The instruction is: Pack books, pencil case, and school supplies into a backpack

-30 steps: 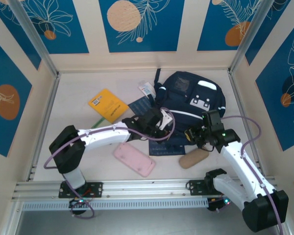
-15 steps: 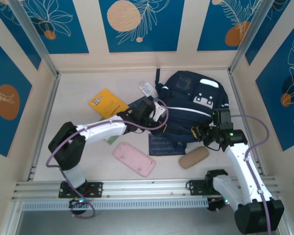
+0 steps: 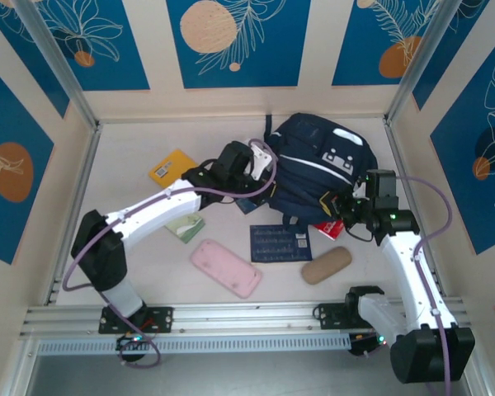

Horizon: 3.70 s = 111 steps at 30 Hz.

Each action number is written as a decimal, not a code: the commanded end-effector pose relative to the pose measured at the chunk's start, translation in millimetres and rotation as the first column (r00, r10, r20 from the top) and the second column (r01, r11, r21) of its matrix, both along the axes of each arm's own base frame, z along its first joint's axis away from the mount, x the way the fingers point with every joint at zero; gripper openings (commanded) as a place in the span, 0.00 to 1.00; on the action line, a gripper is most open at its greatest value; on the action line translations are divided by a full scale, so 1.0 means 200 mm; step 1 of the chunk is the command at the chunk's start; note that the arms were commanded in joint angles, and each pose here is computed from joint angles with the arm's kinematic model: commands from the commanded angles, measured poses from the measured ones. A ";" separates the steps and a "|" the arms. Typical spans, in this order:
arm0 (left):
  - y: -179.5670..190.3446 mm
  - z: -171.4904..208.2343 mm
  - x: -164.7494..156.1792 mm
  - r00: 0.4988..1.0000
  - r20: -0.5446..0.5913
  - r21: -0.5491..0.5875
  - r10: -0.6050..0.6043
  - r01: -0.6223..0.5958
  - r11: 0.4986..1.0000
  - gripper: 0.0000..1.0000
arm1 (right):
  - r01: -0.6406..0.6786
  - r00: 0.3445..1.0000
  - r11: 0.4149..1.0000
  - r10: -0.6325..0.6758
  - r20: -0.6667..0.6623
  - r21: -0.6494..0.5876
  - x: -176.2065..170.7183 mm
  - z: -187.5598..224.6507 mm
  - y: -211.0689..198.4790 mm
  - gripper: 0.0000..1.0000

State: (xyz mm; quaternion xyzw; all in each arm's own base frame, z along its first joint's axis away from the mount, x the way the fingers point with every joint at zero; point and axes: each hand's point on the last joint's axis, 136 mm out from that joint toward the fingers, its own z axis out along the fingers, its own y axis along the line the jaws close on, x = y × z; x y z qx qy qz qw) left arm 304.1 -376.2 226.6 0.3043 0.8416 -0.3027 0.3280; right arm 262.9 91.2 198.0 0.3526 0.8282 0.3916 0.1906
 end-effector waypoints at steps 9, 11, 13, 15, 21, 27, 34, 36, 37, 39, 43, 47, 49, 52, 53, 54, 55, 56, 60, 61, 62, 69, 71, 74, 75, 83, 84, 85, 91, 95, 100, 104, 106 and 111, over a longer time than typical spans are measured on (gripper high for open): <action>-0.01 0.10 -0.45 0.987 0.041 -0.064 -0.154 0.156 0.986 0.00 | -0.049 0.999 0.980 0.046 -0.021 -0.190 0.03 -0.16 -0.08 0.00; -0.02 -0.01 -0.50 0.988 0.005 -0.057 -0.154 0.154 0.986 0.00 | -0.012 0.998 0.971 -0.004 -0.069 -0.239 0.02 -0.19 -0.13 0.16; -0.03 -0.13 -0.51 0.990 -0.041 -0.048 -0.133 0.131 0.990 0.00 | -0.001 0.993 0.963 -0.030 -0.113 -0.268 0.00 -0.19 -0.15 0.44; -0.04 -0.22 -0.50 0.991 -0.071 -0.046 -0.114 0.111 0.993 0.00 | -0.012 0.987 0.953 -0.038 -0.157 -0.302 -0.05 -0.18 -0.13 0.55; -0.10 -0.35 -0.49 0.990 -0.095 -0.038 -0.108 0.105 0.994 0.00 | -0.010 0.965 0.955 -0.068 -0.252 -0.296 -0.23 -0.11 -0.05 0.64; -0.13 -0.39 -0.51 0.988 -0.100 -0.038 -0.118 0.115 0.993 0.00 | 0.003 0.955 0.998 -0.020 -0.297 -0.057 -0.33 -0.15 0.19 0.42; -0.10 -0.42 -0.54 0.987 -0.109 -0.034 -0.116 0.113 0.993 0.00 | 0.012 0.946 0.998 0.008 -0.323 0.061 -0.26 -0.24 0.35 0.44; -0.10 -0.42 -0.54 0.987 -0.111 -0.037 -0.116 0.113 0.993 0.00 | 0.017 0.952 0.996 0.011 -0.305 0.087 -0.23 -0.25 0.38 0.47; -0.10 -0.42 -0.55 0.987 -0.111 -0.039 -0.118 0.114 0.993 0.00 | 0.025 0.955 0.994 0.007 -0.298 0.102 -0.21 -0.25 0.38 0.48; -0.10 -0.42 -0.56 0.987 -0.108 -0.042 -0.121 0.117 0.992 0.00 | 0.039 0.956 0.993 -0.005 -0.294 0.109 -0.20 -0.27 0.39 0.49; -0.11 -0.40 -0.56 0.987 -0.102 -0.046 -0.126 0.122 0.991 0.00 | 0.062 0.941 0.995 -0.032 -0.338 0.079 -0.20 -0.33 0.39 0.50; -0.11 -0.39 -0.56 0.987 -0.092 -0.048 -0.132 0.128 0.991 0.00 | 0.090 0.934 0.995 -0.067 -0.352 0.048 -0.18 -0.37 0.37 0.50; -0.11 -0.39 -0.56 0.987 -0.093 -0.047 -0.133 0.129 0.991 0.00 | 0.106 0.925 0.994 -0.101 -0.366 -0.005 -0.17 -0.40 0.35 0.49; -0.11 -0.38 -0.56 0.987 -0.092 -0.051 -0.133 0.129 0.990 0.00 | 0.103 0.921 0.993 -0.114 -0.373 -0.049 -0.16 -0.42 0.34 0.38; -0.11 -0.38 -0.57 0.987 -0.093 -0.049 -0.134 0.130 0.990 0.00 | 0.102 0.921 0.993 -0.117 -0.373 -0.061 -0.15 -0.43 0.34 0.34; -0.11 -0.37 -0.56 0.987 -0.092 -0.046 -0.132 0.128 0.991 0.00 | 0.103 0.920 0.992 -0.122 -0.372 -0.072 -0.15 -0.44 0.33 0.29; -0.10 -0.38 -0.57 0.987 -0.090 -0.040 -0.133 0.130 0.991 0.00 | 0.102 0.921 0.992 -0.124 -0.370 -0.079 -0.15 -0.45 0.33 0.21; -0.10 -0.38 -0.56 0.987 -0.089 -0.036 -0.131 0.129 0.991 0.00 | 0.102 0.921 0.991 -0.128 -0.369 -0.090 -0.15 -0.45 0.32 0.15; -0.06 -0.38 -0.55 0.991 -0.071 0.005 -0.111 0.112 0.994 0.00 | 0.119 0.927 0.977 -0.174 -0.334 -0.179 -0.17 -0.44 0.24 0.00; -0.04 -0.39 -0.54 0.993 -0.065 0.020 -0.103 0.105 0.994 0.00 | 0.121 0.931 0.975 -0.176 -0.319 -0.186 -0.17 -0.43 0.23 0.00; -0.03 -0.40 -0.53 0.994 -0.062 0.036 -0.092 0.094 0.995 0.00 | 0.121 0.934 0.974 -0.177 -0.312 -0.190 -0.18 -0.42 0.22 0.00; 0.10 -0.44 -0.41 0.997 -0.073 0.102 -0.019 0.026 0.994 0.00 | 0.077 0.957 0.978 -0.127 -0.262 -0.191 -0.18 -0.36 0.21 0.00; 0.13 -0.43 -0.38 0.997 -0.071 0.111 -0.005 0.013 0.994 0.00 | 0.070 0.961 0.978 -0.118 -0.250 -0.194 -0.19 -0.35 0.21 0.00; 0.20 -0.45 -0.32 0.997 -0.072 0.140 0.023 -0.013 0.990 0.00 | 0.060 0.967 0.979 -0.106 -0.232 -0.197 -0.19 -0.33 0.21 0.00; 0.22 -0.45 -0.30 0.996 -0.077 0.147 0.037 -0.026 0.989 0.00 | 0.059 0.969 0.979 -0.103 -0.224 -0.198 -0.18 -0.32 0.20 0.00; 0.40 -0.48 -0.06 0.981 -0.077 0.171 0.176 -0.161 0.972 0.00 | 0.043 0.984 0.983 -0.072 -0.160 -0.178 -0.16 -0.25 0.20 0.00; 0.41 -0.49 -0.03 0.979 -0.079 0.179 0.190 -0.173 0.968 0.00 | 0.035 0.986 0.984 -0.062 -0.156 -0.172 -0.16 -0.25 0.21 0.00; 0.43 -0.50 0.01 0.975 -0.083 0.185 0.206 -0.188 0.965 0.00 | 0.029 0.987 0.985 -0.056 -0.153 -0.169 -0.16 -0.25 0.21 0.00; 0.55 -0.51 0.20 0.940 -0.096 0.175 0.327 -0.307 0.935 0.00 | 0.010 0.991 0.986 -0.032 -0.133 -0.164 -0.15 -0.23 0.22 0.00; 0.56 -0.49 0.29 0.931 -0.100 0.157 0.352 -0.335 0.929 0.00 | -0.020 0.994 0.990 0.005 -0.110 -0.139 -0.14 -0.21 0.26 0.00; 0.48 -0.43 0.36 0.950 -0.095 0.147 0.297 -0.282 0.948 0.00 | -0.092 0.995 0.991 0.087 -0.052 -0.097 -0.10 -0.14 0.35 0.00; 0.44 -0.38 0.43 0.957 -0.090 0.141 0.275 -0.261 0.955 0.00 | -0.111 0.993 0.991 0.107 -0.054 -0.070 -0.09 -0.08 0.40 0.00; 0.41 -0.35 0.47 0.956 -0.098 0.131 0.277 -0.263 0.956 0.06 | -0.113 0.992 0.993 0.110 -0.066 -0.043 -0.08 -0.07 0.46 0.00; 0.46 -0.26 0.46 0.922 -0.159 0.072 0.352 -0.344 0.936 0.34 | -0.028 0.992 1.000 0.028 -0.127 -0.002 -0.04 -0.08 0.53 0.00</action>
